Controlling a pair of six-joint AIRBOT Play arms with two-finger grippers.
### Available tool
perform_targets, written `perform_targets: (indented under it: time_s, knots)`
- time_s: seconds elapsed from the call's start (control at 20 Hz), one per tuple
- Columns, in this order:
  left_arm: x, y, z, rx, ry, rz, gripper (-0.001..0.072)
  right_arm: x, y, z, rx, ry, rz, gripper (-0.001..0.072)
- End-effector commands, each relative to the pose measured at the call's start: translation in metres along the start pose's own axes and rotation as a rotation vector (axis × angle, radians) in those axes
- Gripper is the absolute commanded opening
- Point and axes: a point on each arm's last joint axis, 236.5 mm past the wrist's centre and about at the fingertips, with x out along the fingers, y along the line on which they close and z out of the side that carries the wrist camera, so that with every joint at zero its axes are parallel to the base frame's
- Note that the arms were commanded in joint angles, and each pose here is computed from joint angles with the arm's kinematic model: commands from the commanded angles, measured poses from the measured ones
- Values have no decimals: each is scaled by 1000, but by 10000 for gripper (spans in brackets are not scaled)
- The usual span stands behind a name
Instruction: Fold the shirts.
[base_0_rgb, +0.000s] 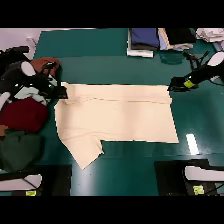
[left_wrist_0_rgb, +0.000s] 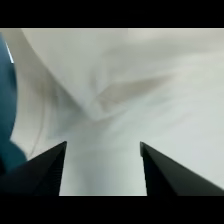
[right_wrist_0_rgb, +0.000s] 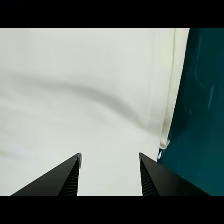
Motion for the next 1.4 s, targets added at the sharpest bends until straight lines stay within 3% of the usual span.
perform_targets:
  time_s: [0.0,0.2,0.35,0.65,0.7,0.75,0.9,1.0,1.1,1.35]
  knots:
    - [-27,7,-64,-44,33,52,549,-40,17,-10,-36,-53,4,425]
    - [-8,5,-177,-167,125,33,549,-73,33,-7,-75,-150,1,426]
    - [11,-13,-223,-244,157,-56,549,-76,33,-8,-78,-156,-1,425]
    - [42,-38,-220,-369,77,-201,549,-77,33,-8,-78,-157,-1,425]
    - [43,-41,-214,-389,54,-223,549,-77,33,-8,-78,-158,-1,418]
    - [43,-45,-209,-394,31,-240,549,-77,33,-8,-78,-157,-1,365]
    - [44,-52,-206,-353,17,-249,546,-76,33,-9,-78,-151,-1,360]
    - [43,-56,-210,-347,36,-257,256,-76,31,-17,-72,-120,-2,360]
    - [37,-59,-211,-301,50,-262,24,-75,22,-28,-47,-84,-4,359]
    - [11,-53,-194,-207,33,-211,23,-29,-45,-137,175,159,-27,366]
